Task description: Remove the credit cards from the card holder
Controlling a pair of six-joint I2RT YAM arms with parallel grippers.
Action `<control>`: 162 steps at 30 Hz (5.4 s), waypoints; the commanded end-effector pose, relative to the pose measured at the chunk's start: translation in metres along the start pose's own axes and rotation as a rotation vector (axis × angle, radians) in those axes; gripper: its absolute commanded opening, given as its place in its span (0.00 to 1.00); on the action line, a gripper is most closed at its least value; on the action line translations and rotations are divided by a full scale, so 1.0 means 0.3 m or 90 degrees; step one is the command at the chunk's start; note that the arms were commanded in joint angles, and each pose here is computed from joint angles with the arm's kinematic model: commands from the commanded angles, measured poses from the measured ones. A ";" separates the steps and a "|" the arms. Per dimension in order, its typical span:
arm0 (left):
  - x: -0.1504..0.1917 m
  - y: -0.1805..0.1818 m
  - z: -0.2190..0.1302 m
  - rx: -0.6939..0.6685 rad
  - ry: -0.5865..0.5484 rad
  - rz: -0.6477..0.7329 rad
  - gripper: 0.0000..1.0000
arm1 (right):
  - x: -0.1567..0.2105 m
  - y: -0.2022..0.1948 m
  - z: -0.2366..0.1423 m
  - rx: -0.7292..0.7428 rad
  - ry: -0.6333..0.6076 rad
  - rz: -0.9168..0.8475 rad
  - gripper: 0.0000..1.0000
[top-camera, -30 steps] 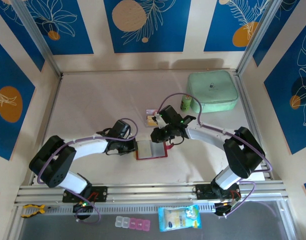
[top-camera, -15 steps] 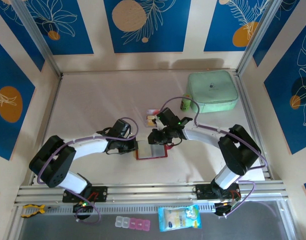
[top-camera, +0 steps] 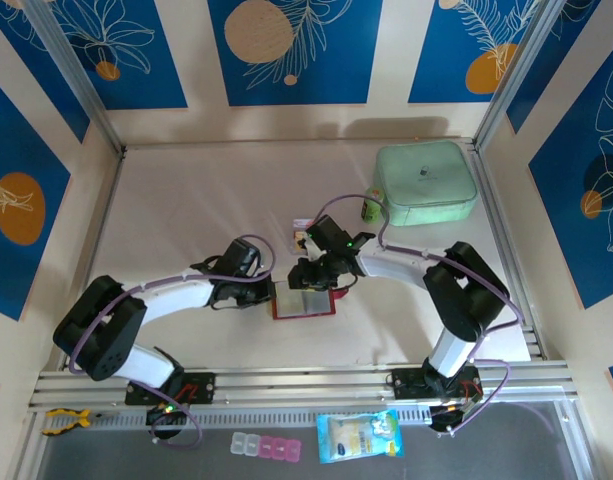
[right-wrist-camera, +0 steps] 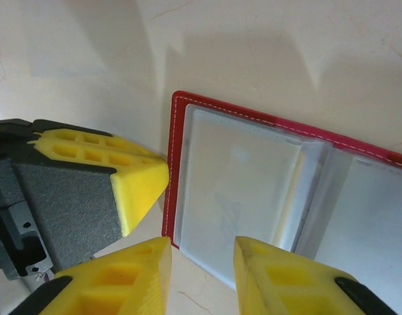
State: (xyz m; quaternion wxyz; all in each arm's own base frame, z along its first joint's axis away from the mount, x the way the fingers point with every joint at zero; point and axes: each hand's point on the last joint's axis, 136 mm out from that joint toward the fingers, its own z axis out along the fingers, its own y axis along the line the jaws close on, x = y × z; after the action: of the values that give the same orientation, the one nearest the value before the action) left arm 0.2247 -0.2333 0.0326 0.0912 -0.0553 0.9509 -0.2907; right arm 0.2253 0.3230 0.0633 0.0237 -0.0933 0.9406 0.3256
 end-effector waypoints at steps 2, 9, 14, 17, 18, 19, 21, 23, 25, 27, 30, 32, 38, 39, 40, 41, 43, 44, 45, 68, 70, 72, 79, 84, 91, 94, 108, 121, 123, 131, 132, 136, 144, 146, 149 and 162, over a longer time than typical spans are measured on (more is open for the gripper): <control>0.030 0.020 0.010 -0.011 0.018 -0.010 0.04 | 0.017 0.021 0.018 -0.005 0.030 0.004 0.32; 0.033 0.036 0.030 -0.022 0.026 -0.008 0.03 | 0.016 0.020 0.040 -0.001 0.041 0.007 0.38; 0.036 0.045 0.033 -0.030 0.029 -0.006 0.03 | 0.025 0.021 0.052 -0.002 0.049 0.007 0.37; 0.035 0.047 0.032 -0.031 0.028 -0.005 0.03 | 0.034 0.018 0.064 -0.003 0.059 0.008 0.36; 0.035 0.048 0.032 -0.032 0.028 -0.006 0.03 | 0.038 0.018 0.068 -0.003 0.062 0.007 0.36; 0.035 0.047 0.031 -0.032 0.028 -0.005 0.03 | 0.040 0.017 0.071 -0.003 0.065 0.008 0.36; 0.035 0.051 0.032 -0.034 0.028 -0.005 0.03 | 0.043 0.017 0.077 -0.003 0.068 0.008 0.36; 0.035 0.052 0.032 -0.035 0.028 -0.006 0.03 | 0.048 0.011 0.083 0.001 0.073 0.011 0.35; 0.036 0.053 0.032 -0.036 0.030 -0.005 0.03 | 0.051 -0.001 0.088 0.009 0.075 0.017 0.35; 0.035 0.051 0.032 -0.036 0.029 -0.005 0.03 | 0.053 -0.016 0.088 0.024 0.075 0.021 0.35; 0.034 0.051 0.031 -0.038 0.030 -0.004 0.03 | 0.057 -0.038 0.084 0.048 0.073 0.023 0.36; 0.033 0.049 0.032 -0.038 0.031 -0.003 0.03 | 0.059 -0.056 0.081 0.067 0.074 0.023 0.36; 0.033 0.050 0.033 -0.041 0.033 -0.003 0.03 | 0.060 -0.078 0.066 0.088 0.071 0.020 0.36; 0.032 0.049 0.033 -0.041 0.032 -0.002 0.03 | 0.058 -0.077 0.062 0.089 0.068 0.020 0.36; 0.032 0.050 0.033 -0.041 0.033 -0.002 0.03 | 0.057 -0.078 0.061 0.089 0.068 0.019 0.36; 0.031 0.049 0.033 -0.041 0.032 -0.003 0.03 | 0.056 -0.080 0.059 0.089 0.067 0.020 0.36; 0.031 0.048 0.033 -0.041 0.032 -0.002 0.03 | 0.055 -0.083 0.057 0.089 0.066 0.020 0.36; 0.029 0.047 0.032 -0.040 0.032 -0.002 0.03 | 0.057 -0.083 0.057 0.090 0.067 0.019 0.36; 0.029 0.046 0.032 -0.040 0.032 -0.001 0.03 | 0.057 -0.083 0.057 0.090 0.066 0.019 0.36; -0.023 -0.076 -0.029 0.034 -0.004 -0.002 0.11 | 0.067 -0.134 0.068 0.072 0.065 0.045 0.31; -0.021 -0.085 -0.025 0.042 -0.003 -0.006 0.12 | 0.069 -0.141 0.070 0.067 0.064 0.049 0.31; -0.022 -0.095 -0.023 0.051 -0.003 -0.009 0.14 | 0.071 -0.149 0.072 0.065 0.064 0.053 0.30; -0.023 -0.130 -0.009 0.074 0.000 -0.013 0.20 | 0.077 -0.170 0.080 0.051 0.066 0.066 0.27; -0.018 -0.140 0.007 0.079 0.006 -0.014 0.25 | 0.081 -0.179 0.085 0.047 0.067 0.071 0.24; -0.007 -0.126 0.035 0.068 0.019 -0.021 0.31 | 0.082 -0.187 0.086 0.041 0.068 0.074 0.23; -0.004 -0.119 0.044 0.061 0.023 -0.023 0.32 | 0.082 -0.186 0.084 0.039 0.067 0.074 0.23; 0.009 -0.132 0.065 0.055 0.042 -0.018 0.25 | 0.082 -0.183 0.084 0.030 0.067 0.074 0.23; 0.007 -0.199 0.042 0.093 0.043 -0.017 0.24 | 0.045 -0.100 -0.021 0.016 0.012 0.044 0.27; 0.005 -0.211 0.037 0.096 0.043 -0.014 0.24 | 0.041 -0.092 -0.045 0.018 0.004 0.041 0.27; -0.009 -0.253 0.023 0.102 0.041 -0.005 0.26 | 0.033 -0.055 -0.174 0.035 -0.024 0.088 0.27; -0.007 -0.257 0.025 0.102 0.043 -0.003 0.26 | 0.032 -0.050 -0.197 0.035 -0.030 0.104 0.29; -0.007 -0.283 0.027 0.102 0.051 0.004 0.26 | 0.033 -0.038 -0.287 0.026 -0.045 0.190 0.32; 0.013 -0.354 0.059 0.100 0.073 0.019 0.27 | 0.058 -0.069 -0.462 0.030 -0.107 0.399 0.39; 0.022 -0.371 0.079 0.096 0.083 0.024 0.28 | 0.084 -0.083 -0.488 0.029 -0.103 0.455 0.39; 0.028 -0.393 0.107 0.093 0.093 0.025 0.29 | 0.118 -0.084 -0.507 0.005 -0.089 0.519 0.41; 0.008 -0.505 0.164 0.091 0.125 0.074 0.31 | 0.229 -0.021 -0.696 -0.119 -0.101 0.649 0.46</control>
State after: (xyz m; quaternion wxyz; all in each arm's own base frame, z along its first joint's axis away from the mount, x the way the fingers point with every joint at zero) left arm 0.2469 -0.3801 0.0782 0.0346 0.0151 0.9312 -0.3625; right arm 0.1815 0.1845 0.2075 -0.0401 0.3683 0.8481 0.3788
